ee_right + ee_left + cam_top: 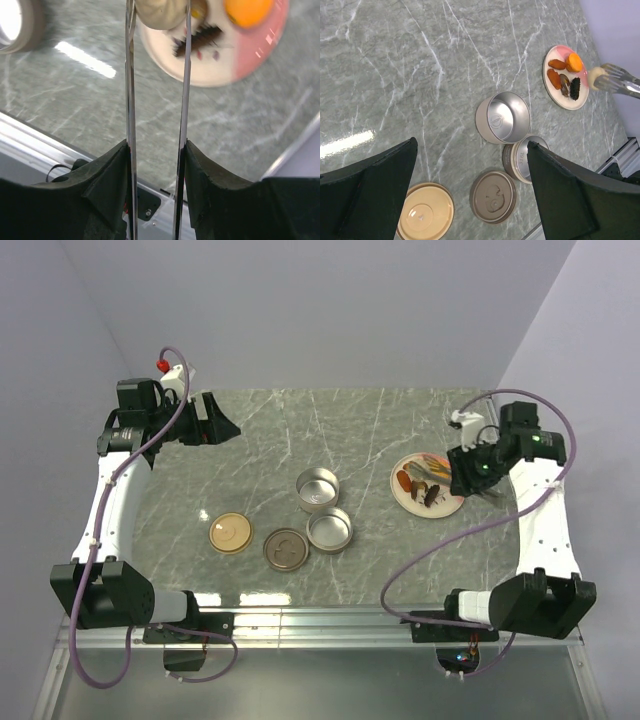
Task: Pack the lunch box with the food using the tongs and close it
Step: Pick up the food using the clamp, then place the food into the lunch box
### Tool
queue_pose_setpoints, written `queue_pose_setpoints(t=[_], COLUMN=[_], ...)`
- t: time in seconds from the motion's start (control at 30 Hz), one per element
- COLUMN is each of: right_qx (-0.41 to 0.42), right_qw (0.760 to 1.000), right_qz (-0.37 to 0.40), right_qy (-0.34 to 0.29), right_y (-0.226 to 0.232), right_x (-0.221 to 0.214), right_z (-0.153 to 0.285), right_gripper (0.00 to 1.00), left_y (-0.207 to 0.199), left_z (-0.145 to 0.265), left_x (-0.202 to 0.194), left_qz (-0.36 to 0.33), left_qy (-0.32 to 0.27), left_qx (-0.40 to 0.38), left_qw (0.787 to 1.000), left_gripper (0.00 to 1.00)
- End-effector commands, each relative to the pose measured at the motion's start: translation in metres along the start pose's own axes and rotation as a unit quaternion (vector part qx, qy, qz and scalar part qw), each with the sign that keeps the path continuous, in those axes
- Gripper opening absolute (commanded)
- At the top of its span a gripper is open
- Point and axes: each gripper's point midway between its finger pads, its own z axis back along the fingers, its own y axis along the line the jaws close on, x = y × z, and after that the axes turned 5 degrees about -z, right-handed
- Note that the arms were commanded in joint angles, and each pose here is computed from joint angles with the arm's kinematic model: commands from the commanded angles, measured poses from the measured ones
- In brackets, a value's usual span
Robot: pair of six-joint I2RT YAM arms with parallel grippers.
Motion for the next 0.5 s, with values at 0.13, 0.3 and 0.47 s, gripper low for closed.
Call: queue_pose_setpoints(t=[0.13,0.3,0.47], right_qx=[0.053,0.080,0.094], right_qw=[0.994,0.990,0.986], right_qz=[0.073,0.104,0.125], right_qy=[-0.057,-0.053,-0.057], right_y=[0.055,0.080,0.100], right_x=[0.042,0.052,0.062], right_z=[0.012,0.002,-0.005], right_gripper=[0.50,0.50,0.50], left_y=[0.001,0.002,0.003], left_z=[0.000,0.001,0.000], left_x=[0.005,0.006,0.004], left_qz=[-0.008,-0.008,-0.006], left_qy=[-0.011,-0.010,-0.007], left_qx=[0.003,0.005,0.005], left_qw=[1.000,1.000,1.000], left_gripper=[0.97,0.97,0.97])
